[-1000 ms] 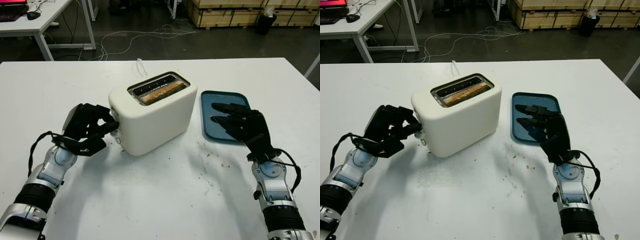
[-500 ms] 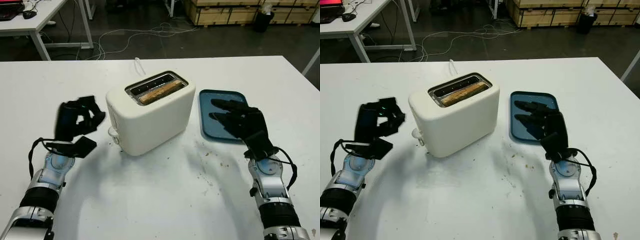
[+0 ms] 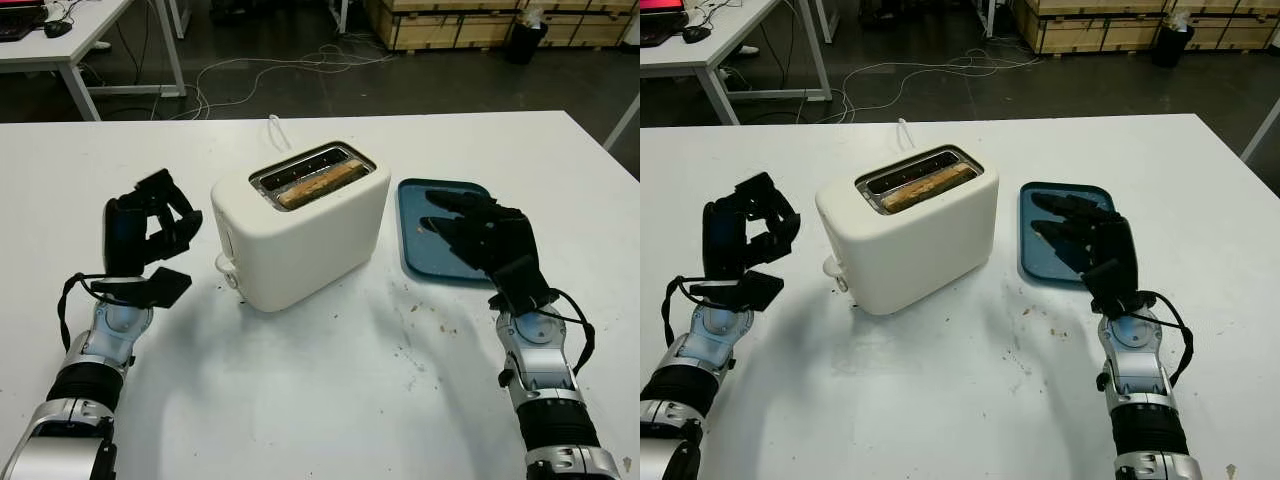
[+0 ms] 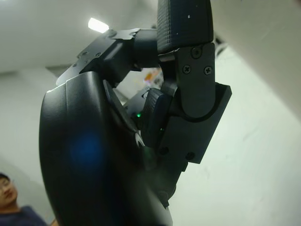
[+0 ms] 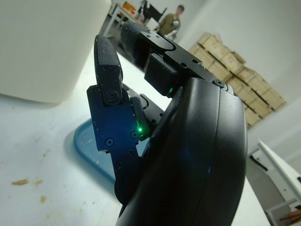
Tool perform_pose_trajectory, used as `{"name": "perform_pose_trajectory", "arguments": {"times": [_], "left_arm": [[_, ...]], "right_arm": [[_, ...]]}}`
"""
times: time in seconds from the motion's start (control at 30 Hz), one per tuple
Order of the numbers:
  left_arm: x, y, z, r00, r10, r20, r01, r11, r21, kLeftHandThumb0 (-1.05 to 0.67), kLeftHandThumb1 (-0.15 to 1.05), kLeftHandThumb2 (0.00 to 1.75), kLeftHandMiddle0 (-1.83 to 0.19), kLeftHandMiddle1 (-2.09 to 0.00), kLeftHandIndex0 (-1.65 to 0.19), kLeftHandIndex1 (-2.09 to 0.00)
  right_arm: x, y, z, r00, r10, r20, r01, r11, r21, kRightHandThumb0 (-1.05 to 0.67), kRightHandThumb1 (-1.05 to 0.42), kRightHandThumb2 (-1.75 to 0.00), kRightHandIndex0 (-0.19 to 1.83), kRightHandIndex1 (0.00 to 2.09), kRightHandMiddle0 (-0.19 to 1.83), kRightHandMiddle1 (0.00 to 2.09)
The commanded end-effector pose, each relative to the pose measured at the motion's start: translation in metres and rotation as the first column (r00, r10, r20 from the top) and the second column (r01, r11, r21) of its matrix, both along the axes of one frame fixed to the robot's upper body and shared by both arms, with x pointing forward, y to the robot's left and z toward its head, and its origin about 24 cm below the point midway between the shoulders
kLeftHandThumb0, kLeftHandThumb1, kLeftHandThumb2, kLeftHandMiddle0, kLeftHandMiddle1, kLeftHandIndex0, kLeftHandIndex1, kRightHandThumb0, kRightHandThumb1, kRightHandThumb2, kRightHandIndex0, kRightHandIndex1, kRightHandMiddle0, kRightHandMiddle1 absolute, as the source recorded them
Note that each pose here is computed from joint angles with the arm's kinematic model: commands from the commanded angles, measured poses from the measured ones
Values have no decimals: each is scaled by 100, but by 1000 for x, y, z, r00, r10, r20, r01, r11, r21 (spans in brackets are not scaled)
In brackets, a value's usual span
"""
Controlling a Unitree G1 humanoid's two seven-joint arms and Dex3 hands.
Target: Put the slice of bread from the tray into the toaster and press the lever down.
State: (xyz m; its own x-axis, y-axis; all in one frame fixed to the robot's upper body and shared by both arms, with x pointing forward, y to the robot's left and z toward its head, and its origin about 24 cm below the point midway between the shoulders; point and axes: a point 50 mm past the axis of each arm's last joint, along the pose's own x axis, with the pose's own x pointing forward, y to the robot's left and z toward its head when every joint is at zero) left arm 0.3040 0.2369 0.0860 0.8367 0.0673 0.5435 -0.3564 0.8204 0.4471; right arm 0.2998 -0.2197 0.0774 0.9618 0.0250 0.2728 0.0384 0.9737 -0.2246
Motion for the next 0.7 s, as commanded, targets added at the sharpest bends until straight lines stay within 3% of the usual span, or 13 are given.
{"name": "perform_pose_trajectory", "arguments": {"times": [0.0,0.07,0.23,0.47,0.67], "left_arm": [[-2,5,-5,997,20,-74,-20,1000,6,-105,92,62,-86,-175,-34,-174],[-3,7,-8,989,20,-148,-15,999,35,-105,92,59,-66,-175,-28,-174],[-6,20,-10,955,52,-291,-14,992,129,-105,92,54,-48,-175,-27,-175],[-5,45,6,921,70,-383,48,956,290,-105,92,55,-56,-175,-30,-175],[3,47,21,914,46,-402,94,942,322,-105,92,51,-61,-175,-38,-175]], "right_arm": [[4,-3,8,999,2,36,-3,999,39,-43,-92,-14,106,6,95,0],[6,-7,10,1000,9,20,-10,998,56,-46,-92,-13,106,5,94,0],[8,-22,19,999,47,-11,-47,998,35,-48,-92,-12,102,4,90,0],[9,-40,32,996,80,-48,-82,995,-62,-45,-92,-8,103,3,91,1],[12,-43,39,995,86,-55,-92,988,-121,-43,-92,-6,105,4,93,1]]}}
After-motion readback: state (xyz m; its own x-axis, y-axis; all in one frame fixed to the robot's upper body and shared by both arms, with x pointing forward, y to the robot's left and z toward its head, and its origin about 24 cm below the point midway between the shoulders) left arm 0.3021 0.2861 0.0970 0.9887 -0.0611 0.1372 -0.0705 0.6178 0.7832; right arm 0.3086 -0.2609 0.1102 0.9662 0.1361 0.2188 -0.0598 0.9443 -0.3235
